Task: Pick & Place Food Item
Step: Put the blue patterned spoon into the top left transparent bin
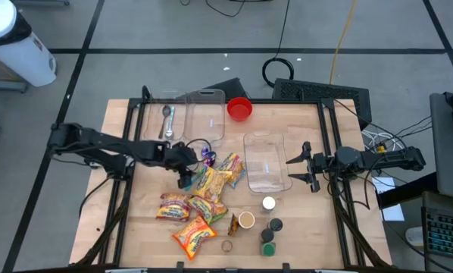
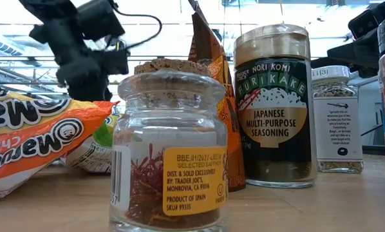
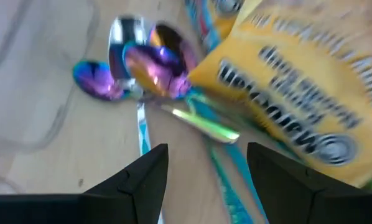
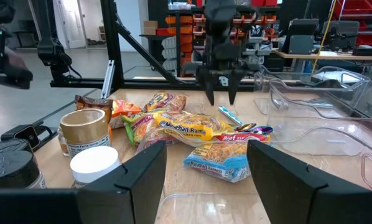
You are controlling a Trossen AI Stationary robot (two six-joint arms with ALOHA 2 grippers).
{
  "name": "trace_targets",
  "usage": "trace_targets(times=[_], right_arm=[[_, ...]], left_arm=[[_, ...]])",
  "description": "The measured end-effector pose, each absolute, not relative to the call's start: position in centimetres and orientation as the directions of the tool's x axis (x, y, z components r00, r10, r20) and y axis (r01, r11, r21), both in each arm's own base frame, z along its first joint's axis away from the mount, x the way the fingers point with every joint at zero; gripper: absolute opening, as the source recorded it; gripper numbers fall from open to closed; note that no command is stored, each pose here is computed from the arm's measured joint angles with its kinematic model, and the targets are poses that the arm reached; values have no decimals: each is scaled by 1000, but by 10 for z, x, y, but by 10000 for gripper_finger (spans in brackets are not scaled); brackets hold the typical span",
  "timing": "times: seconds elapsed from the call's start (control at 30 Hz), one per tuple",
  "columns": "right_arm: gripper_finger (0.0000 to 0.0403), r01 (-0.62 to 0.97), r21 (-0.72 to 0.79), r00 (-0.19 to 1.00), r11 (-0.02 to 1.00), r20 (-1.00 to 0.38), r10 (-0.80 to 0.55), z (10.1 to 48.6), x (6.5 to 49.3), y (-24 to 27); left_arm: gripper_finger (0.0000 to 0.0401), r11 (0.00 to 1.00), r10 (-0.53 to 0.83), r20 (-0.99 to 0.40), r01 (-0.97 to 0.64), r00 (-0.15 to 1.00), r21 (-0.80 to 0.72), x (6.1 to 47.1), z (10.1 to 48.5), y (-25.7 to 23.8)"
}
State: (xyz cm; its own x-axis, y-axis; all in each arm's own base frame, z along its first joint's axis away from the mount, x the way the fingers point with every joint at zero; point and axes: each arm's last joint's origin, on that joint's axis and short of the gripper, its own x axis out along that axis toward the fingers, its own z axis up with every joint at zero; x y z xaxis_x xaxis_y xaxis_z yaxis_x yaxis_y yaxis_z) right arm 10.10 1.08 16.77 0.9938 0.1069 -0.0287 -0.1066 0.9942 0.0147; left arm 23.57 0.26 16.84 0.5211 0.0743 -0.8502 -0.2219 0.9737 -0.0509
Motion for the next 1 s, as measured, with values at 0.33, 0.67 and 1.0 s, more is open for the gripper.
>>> trace_targets(times=[0.33, 0.67, 1.0], right_arm=[[215, -107, 15, 994, 994, -29, 107, 168, 101, 11], [218, -107, 15, 994, 994, -28, 107, 168, 101, 11], [219, -107, 15, 994, 994, -28, 107, 168, 101, 11]], left_arm=[[227, 953, 186, -913, -292, 363, 78, 241, 136, 6], [227, 949, 211, -917, -296, 337, 110, 243, 127, 7], [227, 954, 70, -936, -297, 345, -39, 244, 126, 4]])
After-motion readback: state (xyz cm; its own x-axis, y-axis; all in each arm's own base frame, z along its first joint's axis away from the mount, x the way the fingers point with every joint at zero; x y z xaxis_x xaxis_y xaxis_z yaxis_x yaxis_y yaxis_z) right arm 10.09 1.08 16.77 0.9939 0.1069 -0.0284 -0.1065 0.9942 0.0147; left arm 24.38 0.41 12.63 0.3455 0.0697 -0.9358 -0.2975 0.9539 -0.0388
